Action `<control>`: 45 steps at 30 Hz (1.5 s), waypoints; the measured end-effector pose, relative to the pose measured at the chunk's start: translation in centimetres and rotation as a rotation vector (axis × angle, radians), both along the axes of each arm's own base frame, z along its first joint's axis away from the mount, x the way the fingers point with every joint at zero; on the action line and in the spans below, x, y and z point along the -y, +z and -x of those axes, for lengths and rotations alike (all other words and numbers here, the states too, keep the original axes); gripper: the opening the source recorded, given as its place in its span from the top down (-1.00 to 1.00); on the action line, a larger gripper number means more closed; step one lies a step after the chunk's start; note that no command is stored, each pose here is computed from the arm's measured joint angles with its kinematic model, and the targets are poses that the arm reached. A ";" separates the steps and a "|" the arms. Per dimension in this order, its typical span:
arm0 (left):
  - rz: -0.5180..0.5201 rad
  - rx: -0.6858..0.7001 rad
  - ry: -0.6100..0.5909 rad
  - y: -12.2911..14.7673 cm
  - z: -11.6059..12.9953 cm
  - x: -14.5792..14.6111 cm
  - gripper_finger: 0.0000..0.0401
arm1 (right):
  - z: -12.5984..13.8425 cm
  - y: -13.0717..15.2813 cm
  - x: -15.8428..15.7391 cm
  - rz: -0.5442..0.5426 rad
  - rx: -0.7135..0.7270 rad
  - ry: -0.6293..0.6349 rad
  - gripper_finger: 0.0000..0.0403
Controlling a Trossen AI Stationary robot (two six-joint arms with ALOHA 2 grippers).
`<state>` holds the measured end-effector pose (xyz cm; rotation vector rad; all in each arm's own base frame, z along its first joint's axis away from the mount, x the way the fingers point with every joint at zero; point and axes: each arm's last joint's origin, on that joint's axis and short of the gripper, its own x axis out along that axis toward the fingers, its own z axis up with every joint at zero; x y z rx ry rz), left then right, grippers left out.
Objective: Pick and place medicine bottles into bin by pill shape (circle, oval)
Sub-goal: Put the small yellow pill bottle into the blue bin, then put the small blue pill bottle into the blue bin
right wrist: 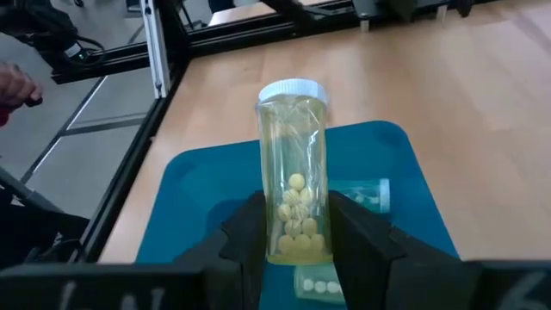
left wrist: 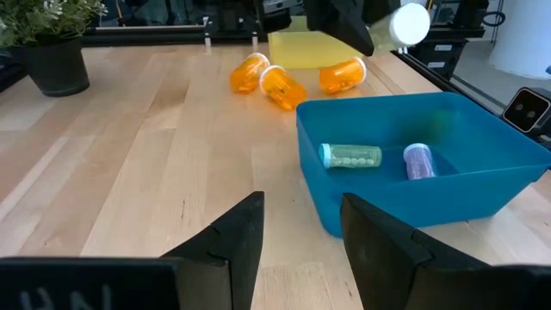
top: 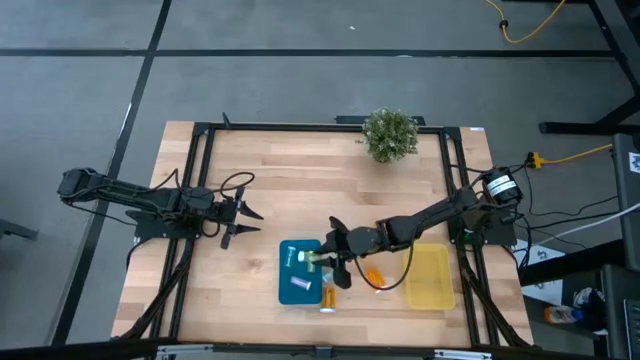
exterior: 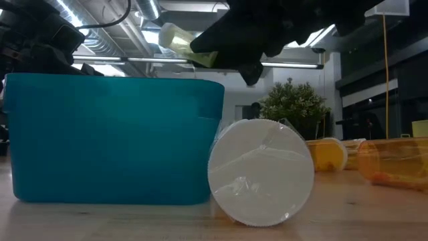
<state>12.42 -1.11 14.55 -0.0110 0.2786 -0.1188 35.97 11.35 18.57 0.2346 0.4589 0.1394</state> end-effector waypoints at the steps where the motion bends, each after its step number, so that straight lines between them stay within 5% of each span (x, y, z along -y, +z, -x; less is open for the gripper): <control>1: 0.000 0.000 0.001 0.0 0.0 0.0 0.26 | 0.0 0.0 0.0 -0.001 -0.001 0.001 0.43; 31: 0.001 0.000 0.000 0.0 0.0 0.0 0.26 | -0.2 0.5 0.0 -0.014 0.060 -0.015 0.10; 45: 0.003 -0.001 0.001 0.0 0.0 0.0 0.26 | 1.1 -1.2 -0.2 -0.069 -0.205 0.018 0.10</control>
